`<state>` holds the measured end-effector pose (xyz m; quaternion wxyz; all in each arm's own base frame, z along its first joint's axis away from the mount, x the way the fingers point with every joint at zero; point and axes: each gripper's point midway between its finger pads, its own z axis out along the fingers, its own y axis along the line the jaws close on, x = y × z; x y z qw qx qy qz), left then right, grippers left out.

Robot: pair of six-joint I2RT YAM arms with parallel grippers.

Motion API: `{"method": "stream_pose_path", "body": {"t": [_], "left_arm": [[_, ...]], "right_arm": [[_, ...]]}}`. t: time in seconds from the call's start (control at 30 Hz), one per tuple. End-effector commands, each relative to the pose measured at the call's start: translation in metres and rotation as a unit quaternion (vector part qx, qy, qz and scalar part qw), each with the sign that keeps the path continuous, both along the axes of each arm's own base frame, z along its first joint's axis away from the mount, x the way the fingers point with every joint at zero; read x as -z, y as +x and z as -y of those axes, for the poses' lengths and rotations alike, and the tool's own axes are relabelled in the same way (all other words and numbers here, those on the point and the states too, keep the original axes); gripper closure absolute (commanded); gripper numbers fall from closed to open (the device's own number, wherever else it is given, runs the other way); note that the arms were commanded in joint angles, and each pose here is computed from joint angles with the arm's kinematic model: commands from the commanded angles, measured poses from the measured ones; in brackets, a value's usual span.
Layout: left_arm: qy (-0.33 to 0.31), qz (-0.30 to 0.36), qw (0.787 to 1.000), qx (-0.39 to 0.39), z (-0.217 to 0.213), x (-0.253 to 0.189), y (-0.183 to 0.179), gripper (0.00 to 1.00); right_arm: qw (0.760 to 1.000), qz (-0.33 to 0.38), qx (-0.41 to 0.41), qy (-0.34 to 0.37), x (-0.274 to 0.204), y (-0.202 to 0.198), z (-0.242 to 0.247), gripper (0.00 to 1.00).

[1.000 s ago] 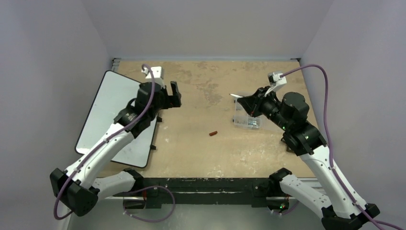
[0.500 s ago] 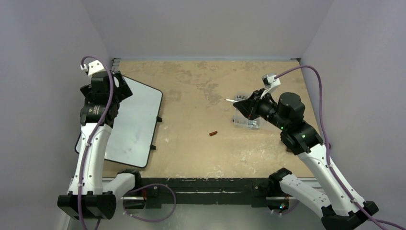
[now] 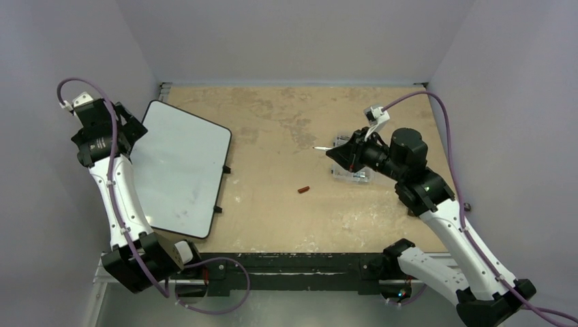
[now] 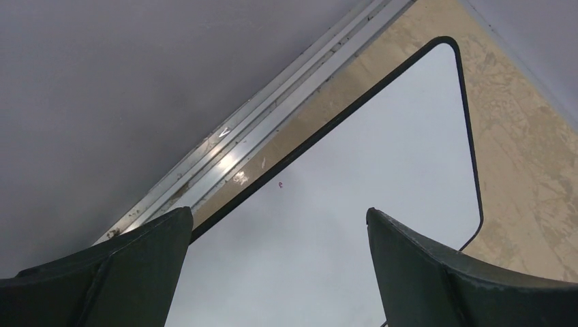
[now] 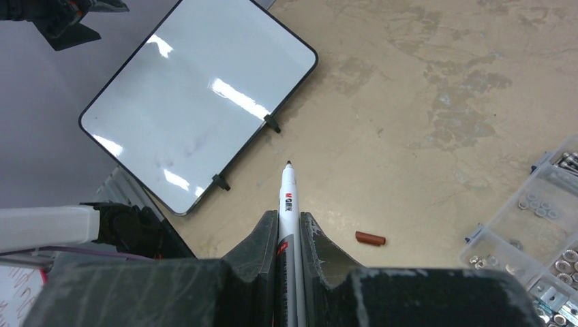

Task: Write a sentence on the whiteboard
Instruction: Move the whiteboard to the center of the board.

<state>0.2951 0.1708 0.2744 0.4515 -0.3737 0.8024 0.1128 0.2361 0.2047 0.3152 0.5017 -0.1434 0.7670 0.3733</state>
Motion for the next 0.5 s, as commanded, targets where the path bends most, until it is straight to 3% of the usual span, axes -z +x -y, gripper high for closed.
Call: {"method": "stream_pose_path", "body": {"t": [0.0, 0.47], "left_arm": [[-0.027, 0.014, 0.999, 0.033, 0.001, 0.006, 0.005, 0.01], [-0.081, -0.005, 0.997, -0.006, -0.020, 0.051, 0.013, 0.03]], "right_arm": [[1.000, 0.011, -0.016, 0.011, -0.010, -0.003, -0.004, 1.00], [1.000, 0.002, -0.025, 0.014, -0.010, -0.006, -0.007, 1.00]]}}
